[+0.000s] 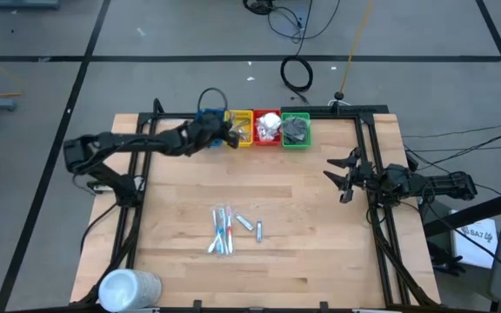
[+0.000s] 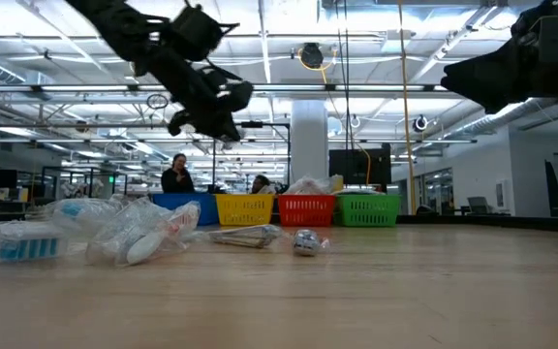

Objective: Pick & Place Travel size toiletries
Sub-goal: Put the nail cutter into the yellow bin

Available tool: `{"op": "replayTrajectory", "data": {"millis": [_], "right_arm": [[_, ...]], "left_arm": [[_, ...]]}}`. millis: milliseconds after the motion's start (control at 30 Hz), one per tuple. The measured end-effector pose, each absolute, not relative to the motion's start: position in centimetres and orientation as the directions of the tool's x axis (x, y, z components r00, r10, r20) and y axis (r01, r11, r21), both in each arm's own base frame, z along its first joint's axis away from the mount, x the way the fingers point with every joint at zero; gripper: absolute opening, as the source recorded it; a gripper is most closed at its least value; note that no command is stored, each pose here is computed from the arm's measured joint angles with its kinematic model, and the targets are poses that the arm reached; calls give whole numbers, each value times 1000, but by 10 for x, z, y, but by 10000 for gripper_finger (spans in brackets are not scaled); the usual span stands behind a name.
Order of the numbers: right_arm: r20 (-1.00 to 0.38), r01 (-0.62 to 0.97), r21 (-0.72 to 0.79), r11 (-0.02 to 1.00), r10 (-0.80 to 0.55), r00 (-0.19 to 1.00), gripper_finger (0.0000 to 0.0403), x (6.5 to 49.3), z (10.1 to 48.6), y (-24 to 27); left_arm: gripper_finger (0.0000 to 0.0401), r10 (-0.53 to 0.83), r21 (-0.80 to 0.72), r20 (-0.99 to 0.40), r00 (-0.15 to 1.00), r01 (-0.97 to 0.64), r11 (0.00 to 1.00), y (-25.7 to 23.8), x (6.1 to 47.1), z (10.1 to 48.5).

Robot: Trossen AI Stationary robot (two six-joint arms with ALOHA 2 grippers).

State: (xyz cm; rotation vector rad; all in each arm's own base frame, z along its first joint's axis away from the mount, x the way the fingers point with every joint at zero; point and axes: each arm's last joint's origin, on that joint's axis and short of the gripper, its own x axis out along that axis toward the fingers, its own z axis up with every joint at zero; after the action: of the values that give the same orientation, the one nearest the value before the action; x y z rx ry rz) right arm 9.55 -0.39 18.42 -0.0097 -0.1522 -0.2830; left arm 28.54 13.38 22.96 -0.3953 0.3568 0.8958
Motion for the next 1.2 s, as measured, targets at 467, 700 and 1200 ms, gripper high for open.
{"op": "replayTrajectory", "data": {"millis": [467,700,1200], "right_arm": [[157,278,14,961,-276,948,180,95,185,-4],[157,277,14,961,-276,948,180,95,185,-4],[158,277,14,961,-275,948,180,95,185,-4]], "left_arm": [[43,642,-143,-647,411,-893,427,189,332,209],[39,624,-133,-688,370,-910,393,192,337,185],[125,628,-140,-686,367,-914,381,196,337,182]]}}
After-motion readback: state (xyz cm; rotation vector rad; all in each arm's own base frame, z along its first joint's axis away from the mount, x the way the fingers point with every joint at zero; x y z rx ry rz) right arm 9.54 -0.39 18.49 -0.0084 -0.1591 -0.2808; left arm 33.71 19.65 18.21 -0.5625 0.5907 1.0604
